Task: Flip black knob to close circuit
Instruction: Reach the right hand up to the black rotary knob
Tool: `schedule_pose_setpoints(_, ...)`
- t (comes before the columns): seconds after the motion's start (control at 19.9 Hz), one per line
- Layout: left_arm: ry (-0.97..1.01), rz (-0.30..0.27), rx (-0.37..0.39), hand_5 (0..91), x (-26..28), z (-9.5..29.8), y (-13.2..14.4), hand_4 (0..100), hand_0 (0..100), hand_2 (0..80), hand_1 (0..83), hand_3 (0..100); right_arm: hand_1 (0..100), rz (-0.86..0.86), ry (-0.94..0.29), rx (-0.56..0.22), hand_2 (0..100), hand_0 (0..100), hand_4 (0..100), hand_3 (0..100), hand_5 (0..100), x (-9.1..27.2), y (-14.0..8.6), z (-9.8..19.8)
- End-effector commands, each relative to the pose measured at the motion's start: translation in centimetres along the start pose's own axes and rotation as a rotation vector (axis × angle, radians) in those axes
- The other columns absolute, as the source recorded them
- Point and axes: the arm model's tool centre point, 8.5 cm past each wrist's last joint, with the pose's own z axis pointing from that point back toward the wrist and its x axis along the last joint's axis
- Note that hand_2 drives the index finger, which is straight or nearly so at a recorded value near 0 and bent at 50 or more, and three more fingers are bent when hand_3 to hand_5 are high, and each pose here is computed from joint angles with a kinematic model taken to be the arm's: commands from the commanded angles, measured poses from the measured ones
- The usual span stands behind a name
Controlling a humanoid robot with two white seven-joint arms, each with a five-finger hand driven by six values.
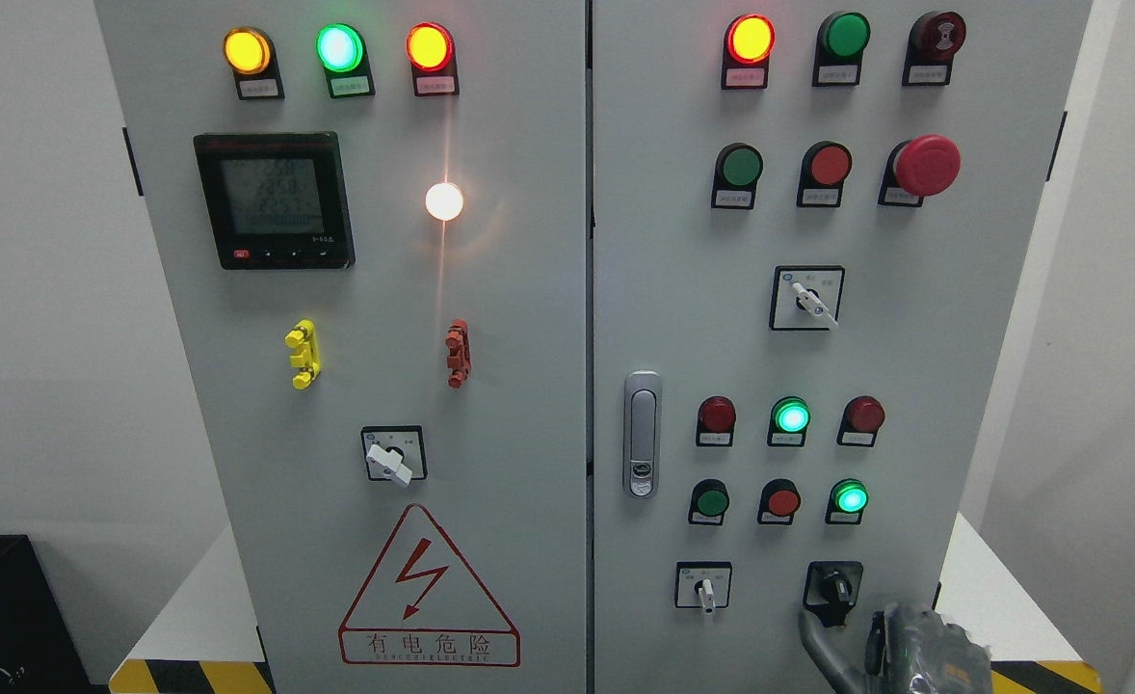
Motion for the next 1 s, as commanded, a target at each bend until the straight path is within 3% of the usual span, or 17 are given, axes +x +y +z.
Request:
schedule_pose_setpoints(0.0,-0.003,0.002,-0.004,0.0,-0.6,0.0,-0.2,0,12,0.0,55.6,0,0,0.006,0.017,0.004,89,0,92,100,99,-0.4,-0.1,-0.5)
schedule_pose_setpoints(0.95,-0.002,0.002,-0.003,0.0,-0.6,0.0,-0.1,0,12,0.0,55.6,0,0,-0.006,0.065,-0.02,89,0,92,100,99,-2.3,-1.2,-0.8)
